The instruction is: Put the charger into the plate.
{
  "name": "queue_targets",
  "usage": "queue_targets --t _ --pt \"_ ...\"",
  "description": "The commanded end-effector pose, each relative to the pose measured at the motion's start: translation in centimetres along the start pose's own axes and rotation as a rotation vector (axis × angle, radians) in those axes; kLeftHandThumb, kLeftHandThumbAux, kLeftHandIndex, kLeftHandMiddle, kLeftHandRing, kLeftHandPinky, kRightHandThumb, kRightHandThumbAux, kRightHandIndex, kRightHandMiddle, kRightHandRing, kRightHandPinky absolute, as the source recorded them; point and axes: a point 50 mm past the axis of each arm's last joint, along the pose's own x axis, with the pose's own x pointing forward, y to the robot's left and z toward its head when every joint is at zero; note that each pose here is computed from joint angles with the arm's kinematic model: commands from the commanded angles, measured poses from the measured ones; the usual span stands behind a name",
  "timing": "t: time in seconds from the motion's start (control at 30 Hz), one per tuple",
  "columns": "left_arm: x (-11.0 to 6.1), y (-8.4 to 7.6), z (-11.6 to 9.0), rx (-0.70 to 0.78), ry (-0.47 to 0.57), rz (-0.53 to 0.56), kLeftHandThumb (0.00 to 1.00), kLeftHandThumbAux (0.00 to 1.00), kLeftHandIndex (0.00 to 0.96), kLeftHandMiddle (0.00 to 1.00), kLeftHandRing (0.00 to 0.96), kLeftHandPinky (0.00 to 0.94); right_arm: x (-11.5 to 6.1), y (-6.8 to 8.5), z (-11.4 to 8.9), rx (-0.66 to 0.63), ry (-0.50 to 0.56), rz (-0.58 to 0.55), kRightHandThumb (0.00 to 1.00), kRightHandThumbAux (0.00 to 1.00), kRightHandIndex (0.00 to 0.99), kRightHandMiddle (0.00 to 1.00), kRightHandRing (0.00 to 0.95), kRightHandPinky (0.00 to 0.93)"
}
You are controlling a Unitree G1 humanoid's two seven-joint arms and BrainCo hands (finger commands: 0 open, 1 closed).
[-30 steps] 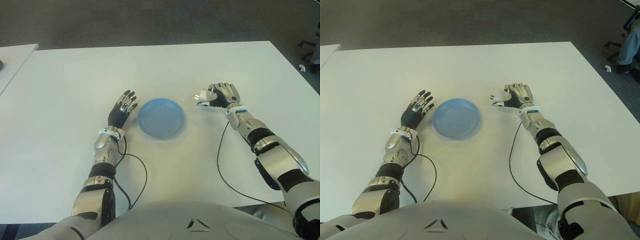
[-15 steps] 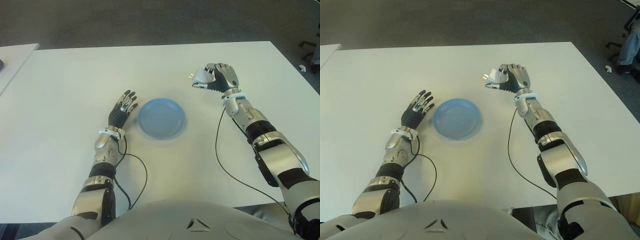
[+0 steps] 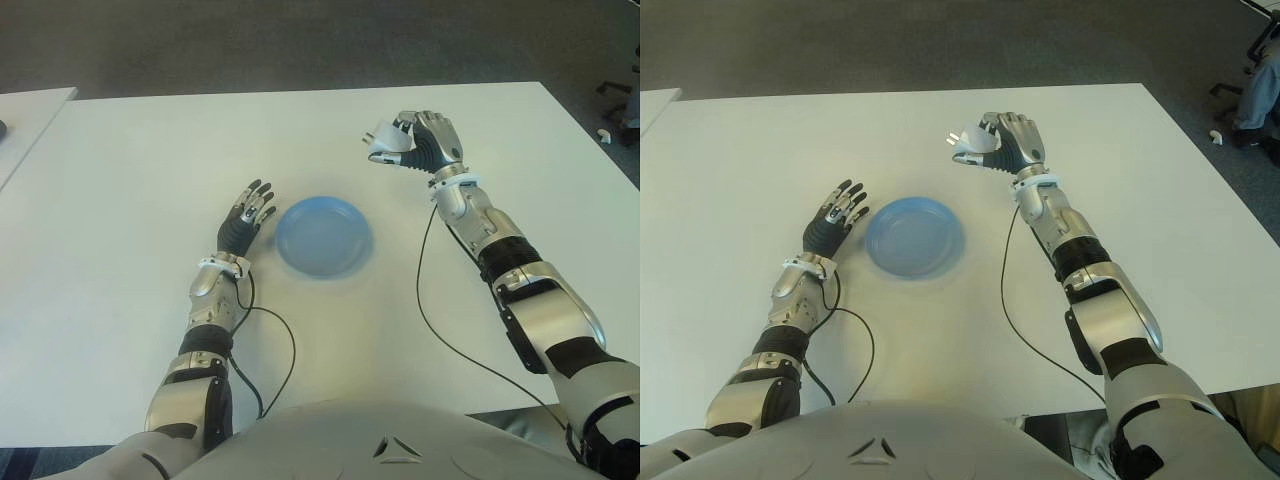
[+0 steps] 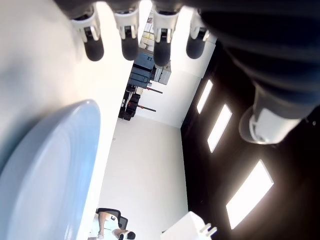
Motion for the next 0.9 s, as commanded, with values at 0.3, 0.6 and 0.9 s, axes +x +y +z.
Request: queue_targets --t 0.3,0.6,0.9 --pt "-0.7 -0.4 -1.7 -0.012 0.07 0.014 0.022 0.52 0.0 0.097 0.065 0.0 -0.7 4.4 3.4 0.066 -0.032 0.124 0.75 0.705 0.442 0.851 0.835 0.796" --pt "-0.5 -0.7 -1.8 -0.001 0.067 0.017 0.022 0.515 0.0 0.097 0.061 0.0 -1.6 6.6 4.8 0.079 -0.052 0.191 0.749 0.705 0.442 0.842 0.824 0.778" --pt "-0.4 -0.8 -1.8 0.001 0.072 0.017 0.026 0.517 0.0 0.11 0.071 0.0 -2.0 7.5 5.3 0.106 -0.049 0.243 0.747 0.705 0.442 0.842 0.827 0.788"
